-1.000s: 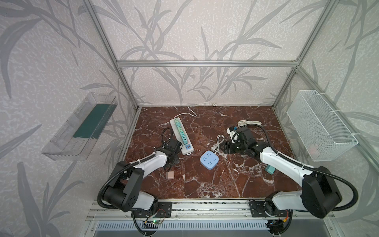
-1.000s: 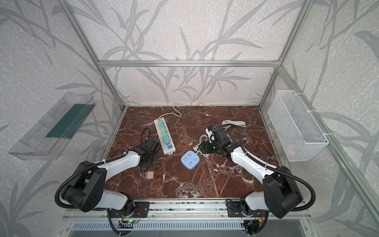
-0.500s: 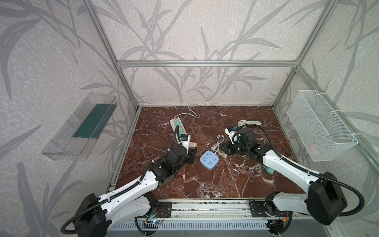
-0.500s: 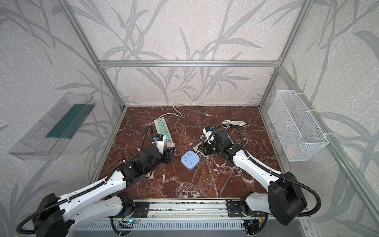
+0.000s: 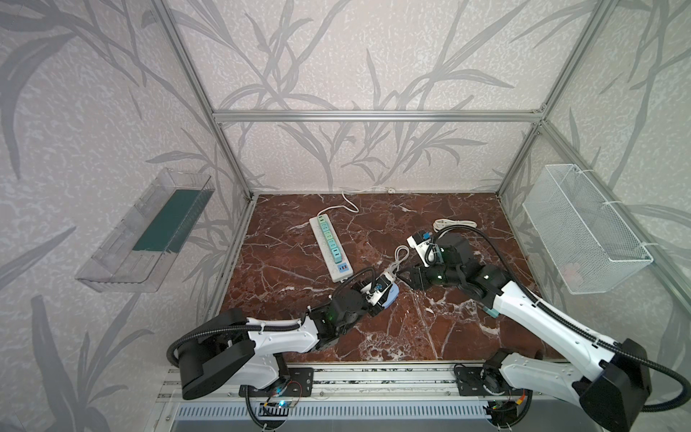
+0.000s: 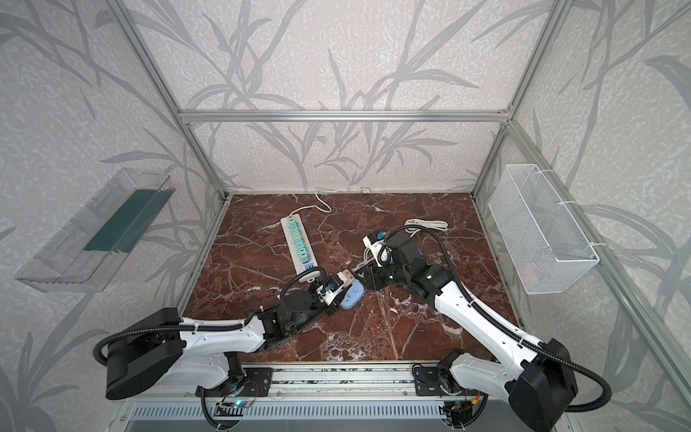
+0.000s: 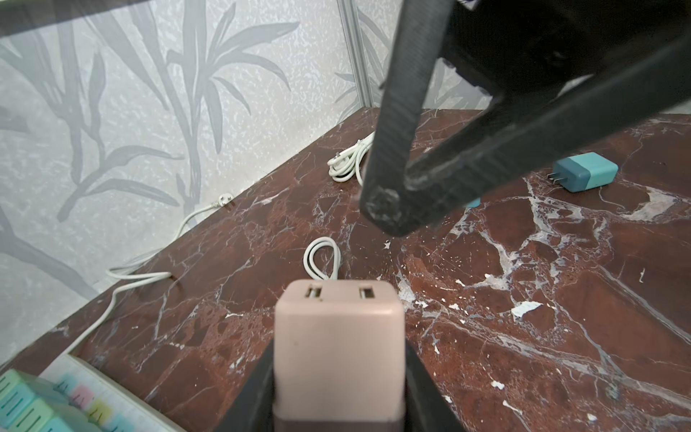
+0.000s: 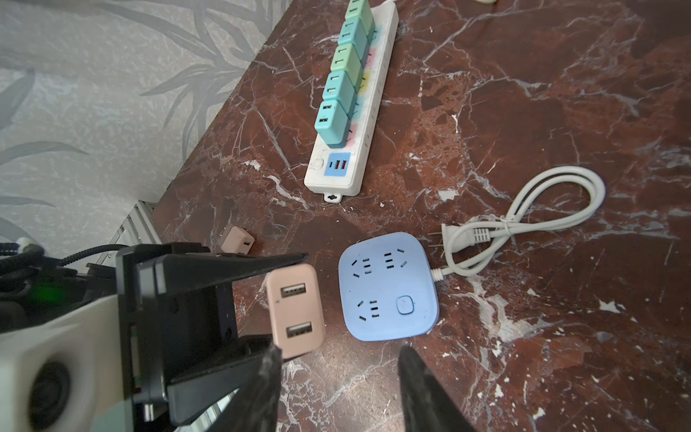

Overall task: Insert the plug
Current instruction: 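Take the beige adapter with the right gripper while the left releases and withdraws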

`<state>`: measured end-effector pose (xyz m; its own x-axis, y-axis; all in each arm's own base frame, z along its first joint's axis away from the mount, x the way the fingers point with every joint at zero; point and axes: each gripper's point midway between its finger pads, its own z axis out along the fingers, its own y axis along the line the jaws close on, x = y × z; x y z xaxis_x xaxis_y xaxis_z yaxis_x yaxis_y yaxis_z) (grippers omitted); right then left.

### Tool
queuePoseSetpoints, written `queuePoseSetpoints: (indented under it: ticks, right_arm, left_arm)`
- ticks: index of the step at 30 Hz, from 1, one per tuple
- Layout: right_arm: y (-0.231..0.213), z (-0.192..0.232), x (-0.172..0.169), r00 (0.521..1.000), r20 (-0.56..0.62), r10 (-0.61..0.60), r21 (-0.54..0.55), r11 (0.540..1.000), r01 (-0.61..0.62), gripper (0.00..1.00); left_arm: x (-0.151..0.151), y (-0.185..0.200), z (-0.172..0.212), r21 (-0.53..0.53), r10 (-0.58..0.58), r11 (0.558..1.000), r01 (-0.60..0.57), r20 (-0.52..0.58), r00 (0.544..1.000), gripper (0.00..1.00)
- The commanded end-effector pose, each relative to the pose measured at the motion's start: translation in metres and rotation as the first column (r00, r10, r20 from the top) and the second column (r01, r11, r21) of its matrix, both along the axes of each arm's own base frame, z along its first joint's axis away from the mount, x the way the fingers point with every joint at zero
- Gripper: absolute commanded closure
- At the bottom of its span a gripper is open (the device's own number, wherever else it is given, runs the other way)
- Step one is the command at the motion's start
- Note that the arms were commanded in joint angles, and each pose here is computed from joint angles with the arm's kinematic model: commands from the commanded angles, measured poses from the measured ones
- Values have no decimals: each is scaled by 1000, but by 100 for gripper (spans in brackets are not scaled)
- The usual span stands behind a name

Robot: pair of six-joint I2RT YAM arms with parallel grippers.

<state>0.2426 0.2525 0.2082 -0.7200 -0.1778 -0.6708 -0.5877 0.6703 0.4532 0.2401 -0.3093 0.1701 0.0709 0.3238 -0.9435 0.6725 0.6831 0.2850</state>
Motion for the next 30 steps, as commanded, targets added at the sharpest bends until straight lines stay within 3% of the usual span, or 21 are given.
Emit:
queuePoseSetpoints:
  ticks: [1, 7, 13, 16, 18, 19, 22, 25, 26, 30]
  right_arm:
    - [10, 8, -12, 996, -35, 76, 16, 997, -76, 47]
    - [30, 6, -12, 989, -68, 128, 25, 992, -126, 48]
    - [40, 9, -10, 984, -108, 142, 40, 990, -138, 95]
    - [43, 18, -13, 982, -100, 162, 77, 985, -155, 100]
    - [45, 23, -15, 981, -99, 169, 91, 983, -160, 100]
    - [44, 25, -14, 982, -97, 164, 88, 984, -155, 100]
    - [33, 23, -8, 992, -54, 118, 26, 993, -117, 100]
    - [7, 14, 8, 999, 22, 29, -151, 988, -25, 100]
    - [-4, 7, 14, 999, 48, -6, -211, 977, 16, 100]
    - [-8, -18, 16, 999, 38, -5, -276, 961, 16, 100]
  left_arm:
    - [-3, -6, 28, -50, -33, 998, 39, 104, 994, 100]
    - [-10, -8, 28, -39, -69, 997, 73, 97, 993, 100]
    - [-12, -7, 30, -29, -71, 997, 74, 100, 992, 100]
    - [-14, -7, 31, -30, -80, 996, 83, 100, 992, 100]
    - [-10, -5, 30, -35, -54, 998, 57, 96, 994, 69]
    - [-7, -2, 30, -41, -27, 999, 31, 91, 995, 58]
    - [1, 12, 32, -82, 64, 995, -59, 67, 996, 33]
    - [4, 31, 34, -167, 150, 975, -145, 20, 988, 7]
    - [4, 37, 36, -188, 166, 969, -162, 8, 986, 1]
    - [5, 76, 38, -281, 297, 906, -318, -115, 948, 1]
